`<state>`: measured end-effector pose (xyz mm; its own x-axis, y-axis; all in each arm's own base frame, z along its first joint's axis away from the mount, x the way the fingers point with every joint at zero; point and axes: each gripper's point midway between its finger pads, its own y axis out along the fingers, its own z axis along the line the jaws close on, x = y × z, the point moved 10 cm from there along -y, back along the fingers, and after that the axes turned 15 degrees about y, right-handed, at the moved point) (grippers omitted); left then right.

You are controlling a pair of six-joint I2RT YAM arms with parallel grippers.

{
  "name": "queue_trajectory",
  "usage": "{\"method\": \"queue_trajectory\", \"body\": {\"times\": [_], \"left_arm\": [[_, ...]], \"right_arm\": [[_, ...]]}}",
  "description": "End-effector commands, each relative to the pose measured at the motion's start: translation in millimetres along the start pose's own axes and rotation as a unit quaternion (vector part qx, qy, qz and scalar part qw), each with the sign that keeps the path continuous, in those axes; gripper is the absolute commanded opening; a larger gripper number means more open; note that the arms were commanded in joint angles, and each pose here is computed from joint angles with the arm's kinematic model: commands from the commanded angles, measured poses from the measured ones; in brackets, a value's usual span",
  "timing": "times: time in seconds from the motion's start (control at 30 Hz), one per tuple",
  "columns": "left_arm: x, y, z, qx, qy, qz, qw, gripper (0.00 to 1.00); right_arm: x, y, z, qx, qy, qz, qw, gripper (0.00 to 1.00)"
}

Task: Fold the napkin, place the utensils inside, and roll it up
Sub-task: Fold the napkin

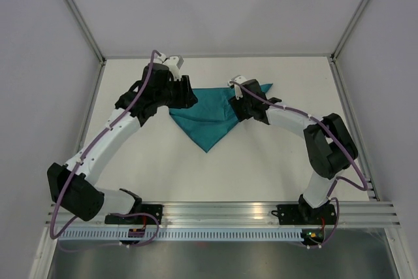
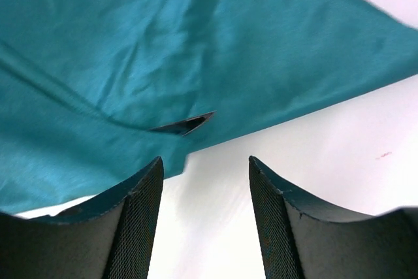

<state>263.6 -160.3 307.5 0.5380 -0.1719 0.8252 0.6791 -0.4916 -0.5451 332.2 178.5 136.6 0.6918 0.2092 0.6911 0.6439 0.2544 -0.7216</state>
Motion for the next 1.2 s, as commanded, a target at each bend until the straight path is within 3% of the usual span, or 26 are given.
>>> {"method": "queue_trajectory", "body": {"times": [0.0,0.23,0.53,0.87,1.17], "left_arm": [[-9.4,19.1,-5.1,-0.024,-0.014,0.006,1.0,0.54],[-44.4,58.1,-5.3,-0.043,-0.035,0.054,0.997,0.49],[-78.3,120.0,-23.0,-0.125,-0.058,0.105,0.985,0.38],[-85.6,186.3,-24.2,-0.137,-0.087,0.129,0.978,0.35],[-82.8,206.8,-21.0,-0.132,-0.091,0.132,0.978,0.36]], "right_arm": [[21.1,0.5,-20.2,-0.007,0.034,-0.003,0.999,0.62],[30.6,-0.8,-30.4,0.06,0.073,0.04,0.995,0.61],[41.2,9.7,-48.1,0.071,0.121,0.063,0.988,0.61],[33.1,18.8,-95.2,0.057,0.164,0.072,0.982,0.61],[23.2,12.3,-109.7,0.053,0.169,0.075,0.981,0.61]]}}
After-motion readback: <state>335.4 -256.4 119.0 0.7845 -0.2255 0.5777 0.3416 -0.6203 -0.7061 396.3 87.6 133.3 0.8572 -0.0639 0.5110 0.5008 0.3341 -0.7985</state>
